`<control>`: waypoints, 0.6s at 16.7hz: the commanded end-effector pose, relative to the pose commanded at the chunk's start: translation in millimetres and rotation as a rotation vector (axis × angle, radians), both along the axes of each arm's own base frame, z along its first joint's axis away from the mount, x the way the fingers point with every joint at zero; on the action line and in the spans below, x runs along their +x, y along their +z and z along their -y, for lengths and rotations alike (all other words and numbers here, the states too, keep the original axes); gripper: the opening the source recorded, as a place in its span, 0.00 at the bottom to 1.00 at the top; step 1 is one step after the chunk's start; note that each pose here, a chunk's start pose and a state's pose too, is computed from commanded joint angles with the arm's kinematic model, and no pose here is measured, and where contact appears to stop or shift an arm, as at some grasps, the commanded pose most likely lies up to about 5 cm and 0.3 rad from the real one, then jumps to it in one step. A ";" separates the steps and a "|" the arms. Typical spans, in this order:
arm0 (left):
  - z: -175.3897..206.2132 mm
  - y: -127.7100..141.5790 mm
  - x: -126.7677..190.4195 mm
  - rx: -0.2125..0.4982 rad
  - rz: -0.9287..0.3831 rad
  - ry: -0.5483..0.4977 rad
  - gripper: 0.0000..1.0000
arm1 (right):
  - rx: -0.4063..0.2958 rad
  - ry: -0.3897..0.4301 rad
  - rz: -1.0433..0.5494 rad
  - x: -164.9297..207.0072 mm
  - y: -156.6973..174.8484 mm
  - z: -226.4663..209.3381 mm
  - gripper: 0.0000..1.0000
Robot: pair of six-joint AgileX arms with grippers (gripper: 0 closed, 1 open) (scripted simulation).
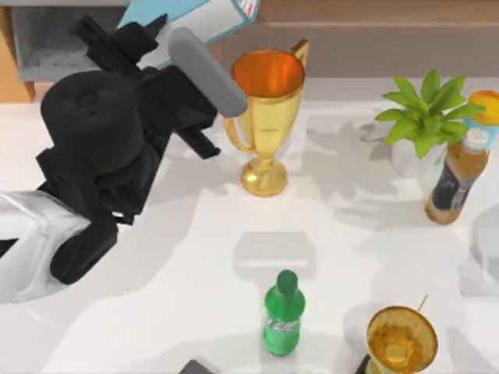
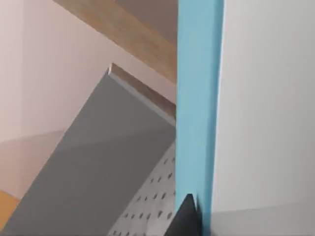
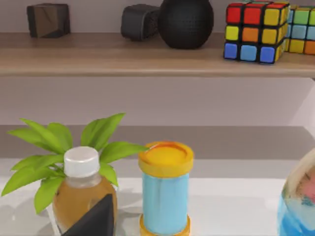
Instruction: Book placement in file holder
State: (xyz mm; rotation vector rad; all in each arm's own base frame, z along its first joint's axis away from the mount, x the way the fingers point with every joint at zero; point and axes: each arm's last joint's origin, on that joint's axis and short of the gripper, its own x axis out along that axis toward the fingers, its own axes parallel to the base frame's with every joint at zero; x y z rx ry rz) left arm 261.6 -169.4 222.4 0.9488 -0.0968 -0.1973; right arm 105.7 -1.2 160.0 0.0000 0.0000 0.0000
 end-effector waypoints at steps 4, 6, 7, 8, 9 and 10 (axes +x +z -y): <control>-47.0 -40.4 8.8 0.306 -0.090 0.068 0.00 | 0.000 0.000 0.000 0.0 0.0 0.0 1.00; -63.4 -54.4 20.3 0.431 -0.130 0.082 0.00 | 0.000 0.000 0.000 0.0 0.0 0.0 1.00; -70.1 -58.7 28.6 0.481 -0.141 0.087 0.00 | 0.000 0.000 0.000 0.0 0.0 0.0 1.00; -76.1 -61.4 37.8 0.523 -0.148 0.091 0.00 | 0.000 0.000 0.000 0.0 0.0 0.0 1.00; -81.5 -63.3 47.4 0.558 -0.151 0.095 0.00 | 0.000 0.000 0.000 0.0 0.0 0.0 1.00; -86.3 -64.6 56.9 0.587 -0.154 0.097 0.00 | 0.000 0.000 0.000 0.0 0.0 0.0 1.00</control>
